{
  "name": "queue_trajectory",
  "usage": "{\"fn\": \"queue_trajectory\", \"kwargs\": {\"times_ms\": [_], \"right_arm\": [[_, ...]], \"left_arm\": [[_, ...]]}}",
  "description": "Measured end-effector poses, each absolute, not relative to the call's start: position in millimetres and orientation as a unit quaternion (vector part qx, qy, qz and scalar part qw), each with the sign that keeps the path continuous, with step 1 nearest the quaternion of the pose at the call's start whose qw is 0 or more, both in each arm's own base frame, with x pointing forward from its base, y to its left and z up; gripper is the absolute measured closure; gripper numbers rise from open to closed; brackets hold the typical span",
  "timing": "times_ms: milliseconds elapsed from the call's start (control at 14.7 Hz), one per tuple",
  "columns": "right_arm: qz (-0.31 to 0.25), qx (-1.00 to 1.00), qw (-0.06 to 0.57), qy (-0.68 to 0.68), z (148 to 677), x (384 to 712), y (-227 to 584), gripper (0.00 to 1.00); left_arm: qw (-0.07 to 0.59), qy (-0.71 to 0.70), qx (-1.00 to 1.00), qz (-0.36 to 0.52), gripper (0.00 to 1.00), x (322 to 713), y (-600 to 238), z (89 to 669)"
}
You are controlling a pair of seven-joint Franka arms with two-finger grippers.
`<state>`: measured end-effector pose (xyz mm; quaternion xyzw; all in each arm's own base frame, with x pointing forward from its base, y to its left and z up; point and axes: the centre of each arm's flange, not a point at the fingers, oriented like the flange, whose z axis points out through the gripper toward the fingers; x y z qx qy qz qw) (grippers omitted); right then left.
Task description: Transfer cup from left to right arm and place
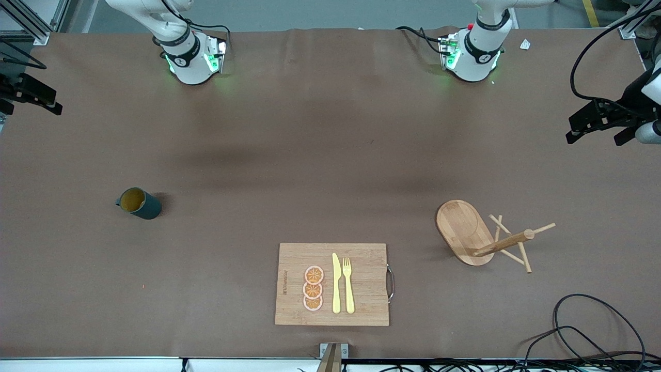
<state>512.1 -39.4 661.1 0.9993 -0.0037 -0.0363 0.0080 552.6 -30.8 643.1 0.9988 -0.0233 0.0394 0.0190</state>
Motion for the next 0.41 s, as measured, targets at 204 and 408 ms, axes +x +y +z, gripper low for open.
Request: {"fn": "queue_trajectory", "kwargs": {"times_ms": [204, 408], "right_arm": [[-0.035, 0.999, 0.005, -0.003, 661.3, 512.4, -37.9, 0.00], [-0.035, 0.999, -0.006, -0.002, 661.4, 512.3, -36.0, 0.00]], "left_arm": [[0.019, -0.023, 0.999, 0.039, 0.00, 552.6, -30.8, 643.1], [0.019, -0.023, 0.999, 0.039, 0.00, 552.6, -30.7, 643.1]]}}
